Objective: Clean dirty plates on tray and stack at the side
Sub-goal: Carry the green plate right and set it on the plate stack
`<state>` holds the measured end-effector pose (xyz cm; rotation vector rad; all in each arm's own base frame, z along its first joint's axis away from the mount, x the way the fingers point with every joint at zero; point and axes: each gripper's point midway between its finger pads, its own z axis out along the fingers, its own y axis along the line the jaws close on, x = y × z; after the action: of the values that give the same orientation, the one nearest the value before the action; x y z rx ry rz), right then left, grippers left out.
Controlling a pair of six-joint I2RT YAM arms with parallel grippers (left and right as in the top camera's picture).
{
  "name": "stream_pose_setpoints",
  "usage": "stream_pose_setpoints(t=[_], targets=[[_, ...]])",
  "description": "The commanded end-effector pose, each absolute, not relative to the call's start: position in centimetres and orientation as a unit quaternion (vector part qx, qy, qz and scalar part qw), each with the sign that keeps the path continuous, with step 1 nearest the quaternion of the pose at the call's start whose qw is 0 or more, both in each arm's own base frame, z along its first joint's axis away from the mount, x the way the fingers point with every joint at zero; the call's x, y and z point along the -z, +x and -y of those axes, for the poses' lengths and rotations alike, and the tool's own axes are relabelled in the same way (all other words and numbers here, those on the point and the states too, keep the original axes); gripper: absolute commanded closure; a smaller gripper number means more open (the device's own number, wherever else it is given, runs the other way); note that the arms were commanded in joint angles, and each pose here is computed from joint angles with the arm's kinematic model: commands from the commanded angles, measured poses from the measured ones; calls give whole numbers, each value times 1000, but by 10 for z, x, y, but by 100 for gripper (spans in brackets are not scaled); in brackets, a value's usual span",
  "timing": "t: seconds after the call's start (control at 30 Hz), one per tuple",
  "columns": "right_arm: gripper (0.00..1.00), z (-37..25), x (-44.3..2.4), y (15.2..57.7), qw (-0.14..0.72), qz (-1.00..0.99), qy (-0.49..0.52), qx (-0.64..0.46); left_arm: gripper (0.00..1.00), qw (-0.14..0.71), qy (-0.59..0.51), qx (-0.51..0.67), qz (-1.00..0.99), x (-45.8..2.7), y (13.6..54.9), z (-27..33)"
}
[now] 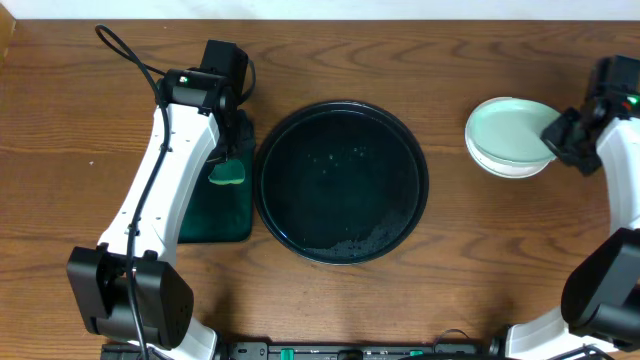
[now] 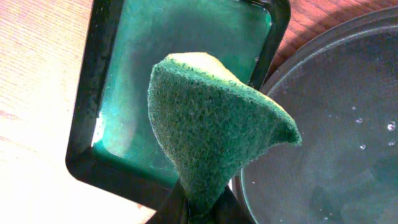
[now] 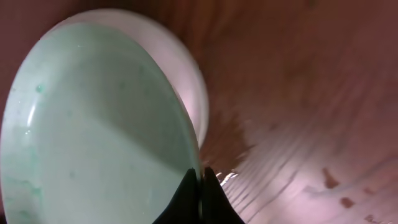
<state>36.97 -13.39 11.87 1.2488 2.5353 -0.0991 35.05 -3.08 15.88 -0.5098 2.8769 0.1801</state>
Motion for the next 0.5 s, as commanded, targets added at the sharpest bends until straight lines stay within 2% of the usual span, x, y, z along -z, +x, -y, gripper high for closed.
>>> stream_pose_setpoints(t=[0.0, 0.2, 0.37, 0.43, 0.47], targets=[[99, 154, -105, 354, 144, -879, 450, 65, 93, 102, -172, -68, -977, -156, 349, 27], [99, 158, -78, 347, 126, -878, 457, 66, 93, 102, -172, -68, -977, -156, 349, 27], [98, 142, -52, 363, 113, -892, 436, 26, 93, 100, -172, -69, -978, -156, 348, 27], [87, 135, -45, 371, 116, -895, 430, 6, 93, 98, -172, -69, -978, -156, 347, 27], [78, 130, -43, 378, 122, -899, 421, -9, 93, 96, -172, -70, -978, -156, 346, 27]])
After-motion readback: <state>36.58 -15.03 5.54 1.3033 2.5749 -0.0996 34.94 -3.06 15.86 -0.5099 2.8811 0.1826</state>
